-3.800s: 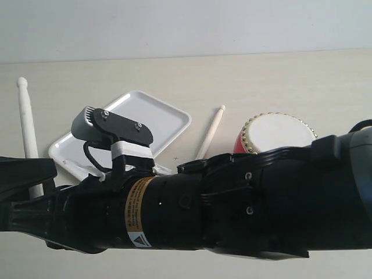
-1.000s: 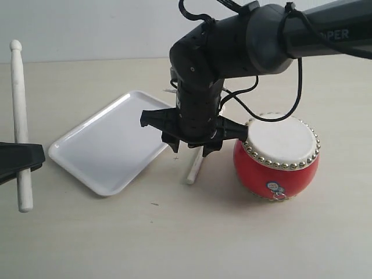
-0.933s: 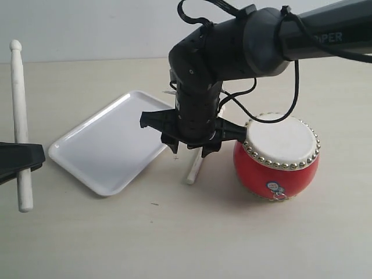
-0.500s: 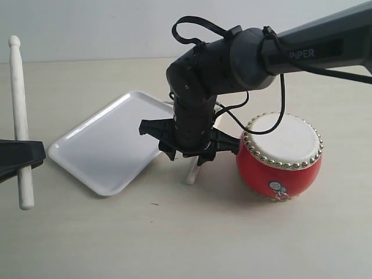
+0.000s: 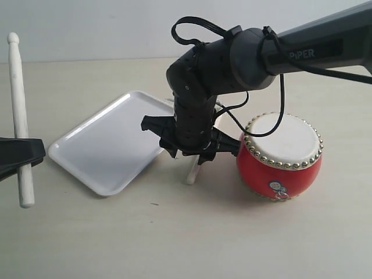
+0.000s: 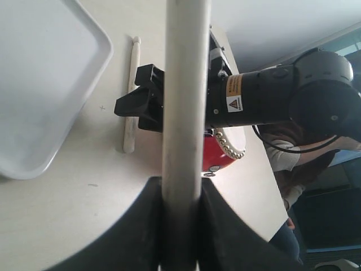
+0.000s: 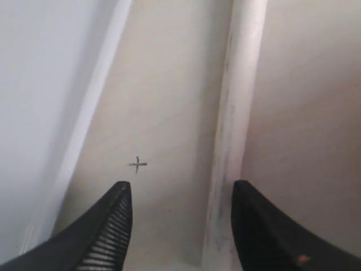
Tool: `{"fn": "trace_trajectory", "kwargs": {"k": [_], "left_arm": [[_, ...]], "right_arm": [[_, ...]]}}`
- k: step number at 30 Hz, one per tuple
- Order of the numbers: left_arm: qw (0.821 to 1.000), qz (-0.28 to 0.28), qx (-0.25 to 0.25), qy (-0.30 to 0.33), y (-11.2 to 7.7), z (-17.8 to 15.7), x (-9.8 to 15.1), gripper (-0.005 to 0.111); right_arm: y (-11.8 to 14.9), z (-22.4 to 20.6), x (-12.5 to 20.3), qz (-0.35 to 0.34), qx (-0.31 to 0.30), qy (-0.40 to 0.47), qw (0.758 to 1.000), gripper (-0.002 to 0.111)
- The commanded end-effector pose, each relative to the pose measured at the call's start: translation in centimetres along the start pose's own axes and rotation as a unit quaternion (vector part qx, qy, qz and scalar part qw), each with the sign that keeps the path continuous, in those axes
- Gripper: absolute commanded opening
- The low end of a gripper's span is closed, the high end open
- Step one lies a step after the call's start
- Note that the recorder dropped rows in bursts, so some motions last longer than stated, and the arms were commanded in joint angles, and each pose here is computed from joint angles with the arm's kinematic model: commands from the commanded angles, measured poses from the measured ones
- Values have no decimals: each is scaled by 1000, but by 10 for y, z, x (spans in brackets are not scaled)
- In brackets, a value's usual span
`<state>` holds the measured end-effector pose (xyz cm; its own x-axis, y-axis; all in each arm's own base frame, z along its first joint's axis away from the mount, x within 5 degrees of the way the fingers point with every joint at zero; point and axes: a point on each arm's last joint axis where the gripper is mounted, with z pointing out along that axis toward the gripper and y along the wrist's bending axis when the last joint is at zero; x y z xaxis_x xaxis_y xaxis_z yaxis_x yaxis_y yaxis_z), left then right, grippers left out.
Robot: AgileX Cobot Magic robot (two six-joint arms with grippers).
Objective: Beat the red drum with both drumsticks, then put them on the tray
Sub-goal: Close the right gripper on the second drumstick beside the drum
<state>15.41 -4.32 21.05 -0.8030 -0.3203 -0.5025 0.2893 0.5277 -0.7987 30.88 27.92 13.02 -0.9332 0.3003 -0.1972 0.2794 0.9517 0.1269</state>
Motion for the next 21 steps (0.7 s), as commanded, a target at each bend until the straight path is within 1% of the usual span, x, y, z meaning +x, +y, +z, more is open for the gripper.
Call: {"fn": "trace_trajectory", "kwargs": {"k": [1,7,12,21], "left_arm": [[1000,-1,15,-7,-3,0,0,0],[1000,-1,18,-6,-4,0,0,0],[1000,-1,22,-4,-4,0,0,0],[1000,-2,26,-3,-4,0,3,0]], "right_arm": [[0,0,-4,5,-1,-7,1000,51],[-1,0,-4,3,5,-9,1000,51],[-5,8,-2,12,28,0,1000,51],[9,8,-10,11,25,-10,1000,51]]}}
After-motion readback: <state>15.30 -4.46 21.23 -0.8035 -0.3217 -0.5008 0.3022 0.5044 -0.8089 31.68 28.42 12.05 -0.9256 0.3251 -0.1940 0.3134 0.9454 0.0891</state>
